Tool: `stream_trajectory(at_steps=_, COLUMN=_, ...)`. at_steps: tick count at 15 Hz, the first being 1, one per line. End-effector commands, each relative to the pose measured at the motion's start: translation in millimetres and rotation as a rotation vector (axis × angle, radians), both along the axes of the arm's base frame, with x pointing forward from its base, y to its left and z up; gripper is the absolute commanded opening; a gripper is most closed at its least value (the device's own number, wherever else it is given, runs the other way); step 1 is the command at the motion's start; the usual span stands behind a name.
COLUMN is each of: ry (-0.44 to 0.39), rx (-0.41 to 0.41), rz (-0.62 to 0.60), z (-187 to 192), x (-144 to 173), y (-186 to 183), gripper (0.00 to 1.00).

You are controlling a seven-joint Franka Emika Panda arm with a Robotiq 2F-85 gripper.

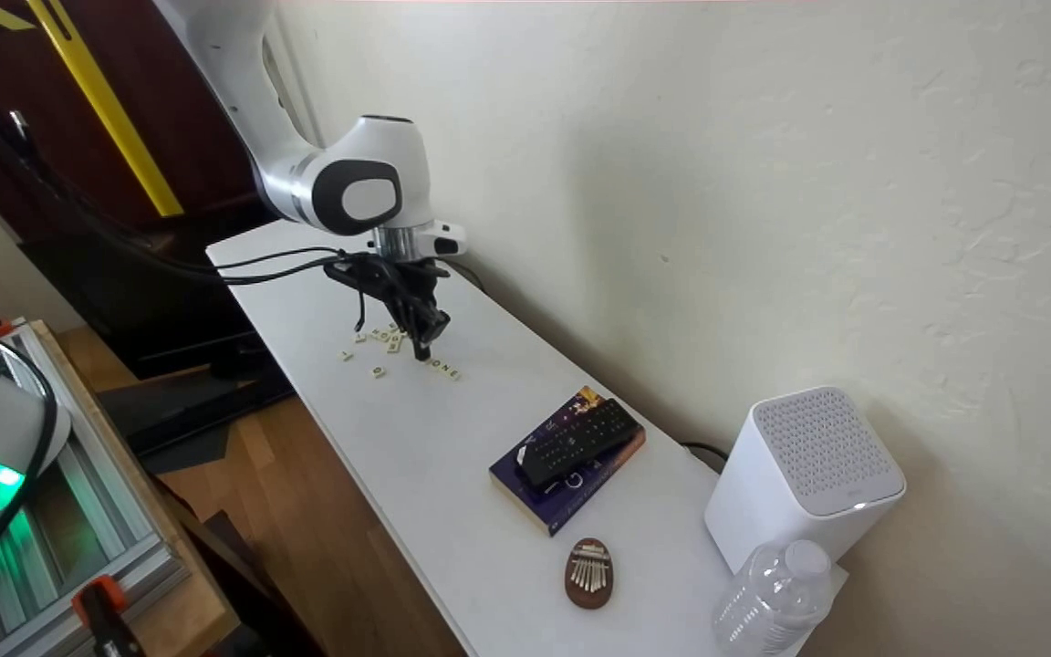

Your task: Replace the z tile letter with the l tile letter

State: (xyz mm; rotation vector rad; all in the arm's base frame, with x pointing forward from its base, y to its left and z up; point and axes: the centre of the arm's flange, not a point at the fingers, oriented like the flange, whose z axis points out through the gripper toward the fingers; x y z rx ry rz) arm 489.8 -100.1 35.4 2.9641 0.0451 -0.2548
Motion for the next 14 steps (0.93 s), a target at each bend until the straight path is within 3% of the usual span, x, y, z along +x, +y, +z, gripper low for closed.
stream_trajectory(at_steps=1, ry=-0.008, rx=-0.012, rz=0.03, z=-13.3, x=1.1, y=-4.6, gripper=0.0)
stream_trajectory(at_steps=14, ry=-0.011, rx=-0.01, rz=0.071, z=-12.3, x=0.1, y=-7.3, gripper=0.0)
